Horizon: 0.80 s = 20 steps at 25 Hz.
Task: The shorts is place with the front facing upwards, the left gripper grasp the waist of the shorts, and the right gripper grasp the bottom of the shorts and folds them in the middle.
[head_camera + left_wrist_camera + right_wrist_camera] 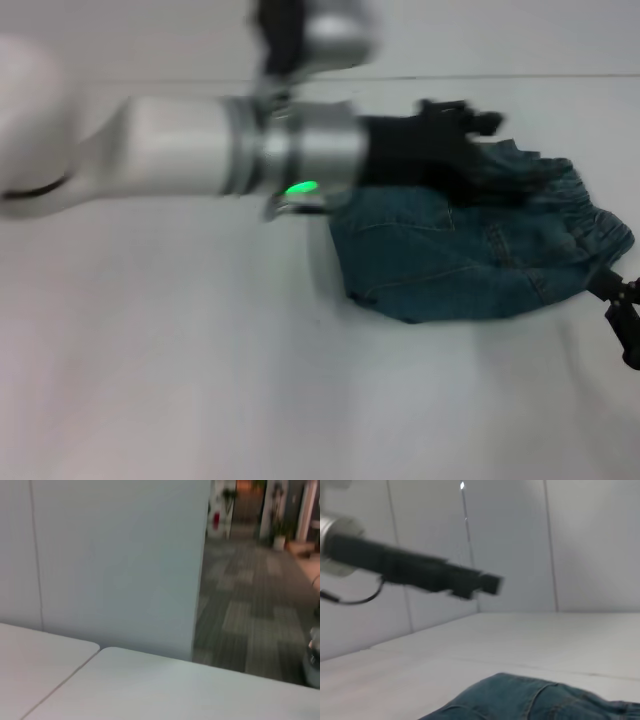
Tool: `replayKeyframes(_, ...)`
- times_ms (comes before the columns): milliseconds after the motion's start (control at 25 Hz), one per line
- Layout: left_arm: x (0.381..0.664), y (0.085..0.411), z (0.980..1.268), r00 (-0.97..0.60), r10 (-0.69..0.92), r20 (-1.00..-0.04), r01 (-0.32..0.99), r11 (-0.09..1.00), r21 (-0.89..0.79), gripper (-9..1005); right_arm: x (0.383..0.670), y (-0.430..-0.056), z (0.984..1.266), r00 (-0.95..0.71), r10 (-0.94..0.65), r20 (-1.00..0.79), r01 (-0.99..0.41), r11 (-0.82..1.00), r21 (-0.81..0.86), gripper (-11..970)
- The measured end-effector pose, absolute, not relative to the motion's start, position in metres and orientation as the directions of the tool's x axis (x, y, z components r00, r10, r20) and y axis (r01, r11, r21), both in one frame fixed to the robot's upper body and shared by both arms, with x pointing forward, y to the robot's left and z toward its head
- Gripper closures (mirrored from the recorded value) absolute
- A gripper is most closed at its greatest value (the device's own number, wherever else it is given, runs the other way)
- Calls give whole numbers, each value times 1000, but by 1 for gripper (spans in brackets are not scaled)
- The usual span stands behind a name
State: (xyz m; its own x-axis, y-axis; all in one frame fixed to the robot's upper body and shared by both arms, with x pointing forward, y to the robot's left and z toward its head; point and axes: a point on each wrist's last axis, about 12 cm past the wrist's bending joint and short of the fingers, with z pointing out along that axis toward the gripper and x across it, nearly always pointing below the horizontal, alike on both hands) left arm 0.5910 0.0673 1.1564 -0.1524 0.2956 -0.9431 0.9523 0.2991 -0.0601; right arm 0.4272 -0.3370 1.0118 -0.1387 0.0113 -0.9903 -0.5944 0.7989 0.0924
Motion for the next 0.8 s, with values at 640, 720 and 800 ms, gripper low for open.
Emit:
replayKeyframes(640,494,280,1079,-307,124,-944,883,407,-234,150,447,-353,1053,-411,-108,-905,-737,623,261,654)
replayKeyframes(720,480,298,1074,-332,132,-934,869,428,-248,150,447,-357,1058,-446,-116,-888,-734,616,288,573)
replayKeyframes(800,467,315,1071,-364,138,-921,852,449,-269,150,445,-363,1066,-485,-122,-866,-726,608,321,492)
